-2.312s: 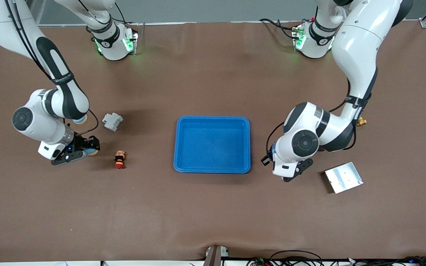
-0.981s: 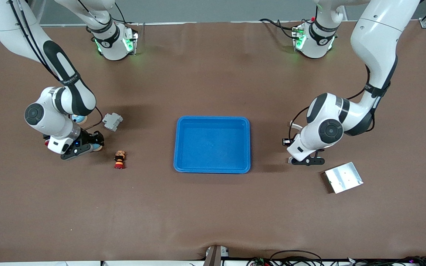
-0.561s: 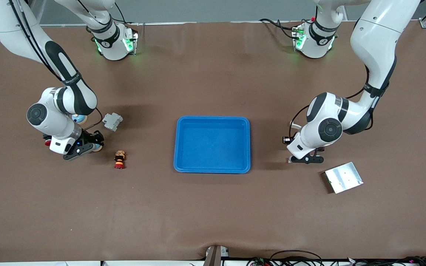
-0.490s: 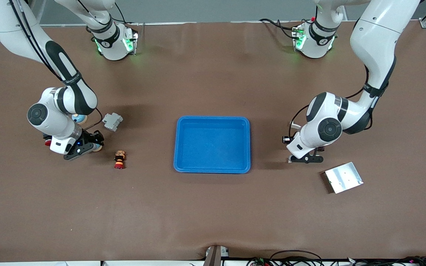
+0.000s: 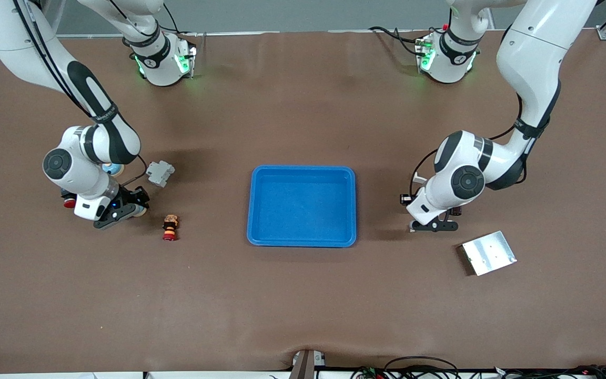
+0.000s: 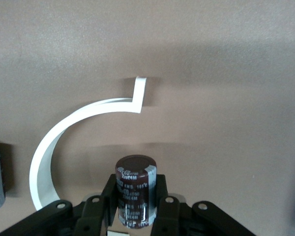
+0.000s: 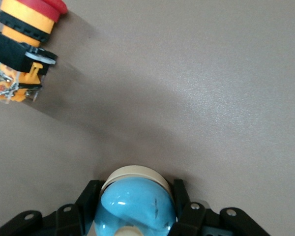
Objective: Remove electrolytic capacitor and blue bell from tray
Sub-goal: 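Lower the bell beside the first bell while the left gripper lowers the capacitor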
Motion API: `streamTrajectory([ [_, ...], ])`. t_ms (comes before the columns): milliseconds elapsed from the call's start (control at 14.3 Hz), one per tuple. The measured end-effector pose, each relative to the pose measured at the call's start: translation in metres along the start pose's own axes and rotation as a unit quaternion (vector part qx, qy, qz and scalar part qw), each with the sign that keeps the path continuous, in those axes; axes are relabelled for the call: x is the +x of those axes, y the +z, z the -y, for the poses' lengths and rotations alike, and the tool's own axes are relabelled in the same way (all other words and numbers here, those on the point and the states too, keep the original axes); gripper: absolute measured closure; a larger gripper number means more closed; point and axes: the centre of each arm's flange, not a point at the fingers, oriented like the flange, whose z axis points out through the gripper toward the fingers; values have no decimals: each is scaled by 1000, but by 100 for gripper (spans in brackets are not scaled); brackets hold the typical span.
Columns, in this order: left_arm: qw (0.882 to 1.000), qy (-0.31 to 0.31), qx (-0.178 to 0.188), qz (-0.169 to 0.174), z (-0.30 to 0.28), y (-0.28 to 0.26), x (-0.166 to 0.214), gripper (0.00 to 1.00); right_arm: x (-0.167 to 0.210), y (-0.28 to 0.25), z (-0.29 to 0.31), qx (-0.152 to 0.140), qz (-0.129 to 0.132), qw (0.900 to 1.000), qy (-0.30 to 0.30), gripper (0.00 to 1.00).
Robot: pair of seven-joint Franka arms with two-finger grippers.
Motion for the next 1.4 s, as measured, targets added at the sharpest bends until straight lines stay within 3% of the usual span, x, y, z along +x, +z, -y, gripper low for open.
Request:
streamTrajectory([
  [70,1000,0,-2,-5,0,1,1,66,0,0,0,0,0,1000,0,34],
  [140,1000,0,-5,-8,-1,2,1,66,0,1,0,1,1,1000,0,27],
  [350,1000,1,-9,-10,-2,10,1,66,-1,7,0,3,4,1000,1,0],
  [561,1000,1,-14,-13,-4,19,2,66,8,-4,-5,16,28,999,0,0],
  [841,1000,0,-14,-11,-3,22,3,66,38,-67,-24,30,67,997,16,0],
  [981,1000,0,-14,-10,-3,23,2,66,46,-96,-28,25,64,995,68,0],
  [1191,1000,0,-14,-9,-2,24,2,66,57,-141,-19,7,45,985,169,0],
  [1401,1000,0,-14,-7,-2,26,1,64,60,-200,-3,-7,30,975,219,0],
])
